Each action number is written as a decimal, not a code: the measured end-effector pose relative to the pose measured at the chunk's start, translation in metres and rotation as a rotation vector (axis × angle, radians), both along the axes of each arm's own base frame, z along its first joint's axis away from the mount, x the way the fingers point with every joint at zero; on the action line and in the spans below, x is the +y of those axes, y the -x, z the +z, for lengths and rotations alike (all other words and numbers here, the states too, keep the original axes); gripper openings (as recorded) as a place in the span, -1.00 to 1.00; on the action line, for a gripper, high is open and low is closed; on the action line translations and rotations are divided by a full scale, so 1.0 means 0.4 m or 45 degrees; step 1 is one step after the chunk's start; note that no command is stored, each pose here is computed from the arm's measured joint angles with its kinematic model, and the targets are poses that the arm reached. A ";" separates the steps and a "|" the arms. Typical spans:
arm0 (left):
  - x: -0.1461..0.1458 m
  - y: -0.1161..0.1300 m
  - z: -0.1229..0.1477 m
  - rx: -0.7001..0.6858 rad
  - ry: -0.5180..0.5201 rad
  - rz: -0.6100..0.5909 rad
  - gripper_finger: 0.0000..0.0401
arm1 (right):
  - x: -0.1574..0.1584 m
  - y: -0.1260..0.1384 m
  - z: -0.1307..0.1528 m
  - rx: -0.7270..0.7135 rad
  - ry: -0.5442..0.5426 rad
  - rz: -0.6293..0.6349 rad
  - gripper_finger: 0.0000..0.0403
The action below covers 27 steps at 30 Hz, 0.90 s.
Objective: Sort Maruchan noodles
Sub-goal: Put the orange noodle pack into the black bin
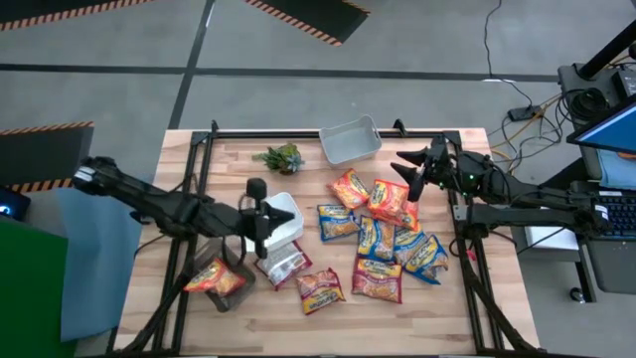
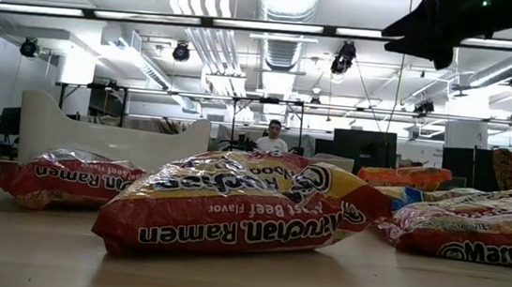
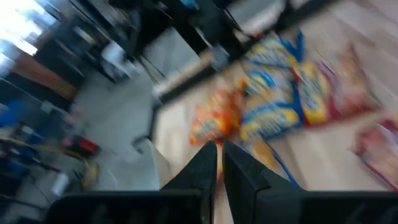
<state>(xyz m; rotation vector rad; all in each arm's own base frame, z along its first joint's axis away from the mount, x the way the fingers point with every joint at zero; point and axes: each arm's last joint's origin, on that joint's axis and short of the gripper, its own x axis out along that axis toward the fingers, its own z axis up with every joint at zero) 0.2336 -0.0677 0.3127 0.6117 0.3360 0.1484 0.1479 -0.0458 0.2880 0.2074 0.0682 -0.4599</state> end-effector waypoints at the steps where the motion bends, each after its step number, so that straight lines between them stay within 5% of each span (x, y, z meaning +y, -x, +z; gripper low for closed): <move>1: 0.009 0.004 -0.012 -0.067 -0.020 0.003 -0.98 | -0.001 -0.002 0.000 -0.033 -0.058 -0.007 -0.05; 9: 0.062 0.038 -0.083 -0.342 -0.233 0.234 -1.00 | -0.006 -0.054 -0.031 -0.063 -0.379 0.088 -0.05; 15: 0.078 0.051 -0.111 -0.285 -0.294 0.461 -1.00 | -0.014 -0.114 -0.061 -0.072 -0.571 0.199 -0.05; 22: 0.080 0.052 -0.114 -0.287 -0.268 0.503 -1.00 | -0.015 -0.166 -0.073 0.031 -0.857 0.291 -0.05; 27: 0.081 0.053 -0.129 -0.232 -0.266 0.519 -1.00 | -0.012 -0.223 -0.046 0.078 -0.917 0.317 -0.05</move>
